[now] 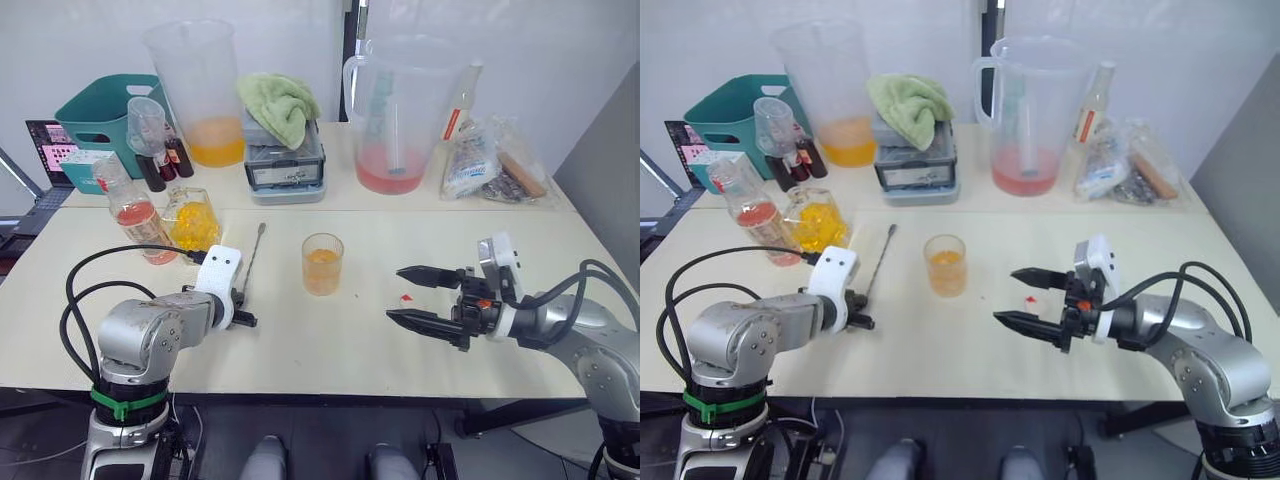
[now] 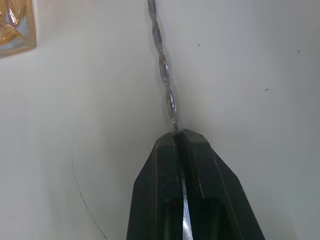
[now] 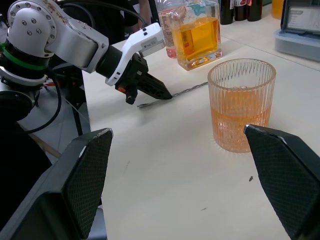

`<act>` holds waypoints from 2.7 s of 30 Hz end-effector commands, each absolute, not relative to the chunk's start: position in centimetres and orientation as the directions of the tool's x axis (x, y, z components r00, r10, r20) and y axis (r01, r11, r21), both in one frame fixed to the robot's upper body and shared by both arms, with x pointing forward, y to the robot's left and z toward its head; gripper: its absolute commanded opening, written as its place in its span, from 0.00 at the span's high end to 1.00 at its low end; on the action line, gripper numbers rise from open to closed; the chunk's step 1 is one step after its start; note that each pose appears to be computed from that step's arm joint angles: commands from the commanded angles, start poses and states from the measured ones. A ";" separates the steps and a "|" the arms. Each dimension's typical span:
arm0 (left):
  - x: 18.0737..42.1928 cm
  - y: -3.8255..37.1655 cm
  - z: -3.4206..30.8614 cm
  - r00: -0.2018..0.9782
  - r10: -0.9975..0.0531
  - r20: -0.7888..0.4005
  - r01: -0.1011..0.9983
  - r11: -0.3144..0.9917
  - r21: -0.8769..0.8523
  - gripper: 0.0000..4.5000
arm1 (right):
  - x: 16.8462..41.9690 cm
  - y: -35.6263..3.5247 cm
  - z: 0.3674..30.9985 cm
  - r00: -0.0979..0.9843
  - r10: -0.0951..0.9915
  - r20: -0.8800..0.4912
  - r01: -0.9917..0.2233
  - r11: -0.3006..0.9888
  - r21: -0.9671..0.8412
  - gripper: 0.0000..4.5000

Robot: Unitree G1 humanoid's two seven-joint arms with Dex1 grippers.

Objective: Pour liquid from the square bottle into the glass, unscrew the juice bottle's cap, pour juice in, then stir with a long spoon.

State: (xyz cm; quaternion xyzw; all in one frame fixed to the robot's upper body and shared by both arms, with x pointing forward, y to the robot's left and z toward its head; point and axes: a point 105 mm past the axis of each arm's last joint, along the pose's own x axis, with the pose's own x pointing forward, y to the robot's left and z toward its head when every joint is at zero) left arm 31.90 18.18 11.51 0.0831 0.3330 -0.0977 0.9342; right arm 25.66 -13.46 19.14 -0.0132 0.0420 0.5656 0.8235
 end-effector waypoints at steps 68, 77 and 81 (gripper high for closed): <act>26.3 28.4 9.3 0.270 -0.553 -0.788 0.961 0.207 0.184 0.93 | 26.2 -12.9 20.4 0.378 0.924 -0.062 -0.926 0.377 -0.026 0.00; 26.6 26.8 11.7 0.282 -0.654 -0.702 0.959 0.159 0.236 0.99 | 26.3 -13.1 20.3 0.386 0.920 -0.065 -0.922 0.386 -0.020 0.00; 26.7 24.8 15.0 0.290 -0.780 -0.555 0.954 0.193 0.228 0.99 | 26.3 -13.7 19.7 0.408 0.910 -0.074 -0.912 0.409 0.006 0.00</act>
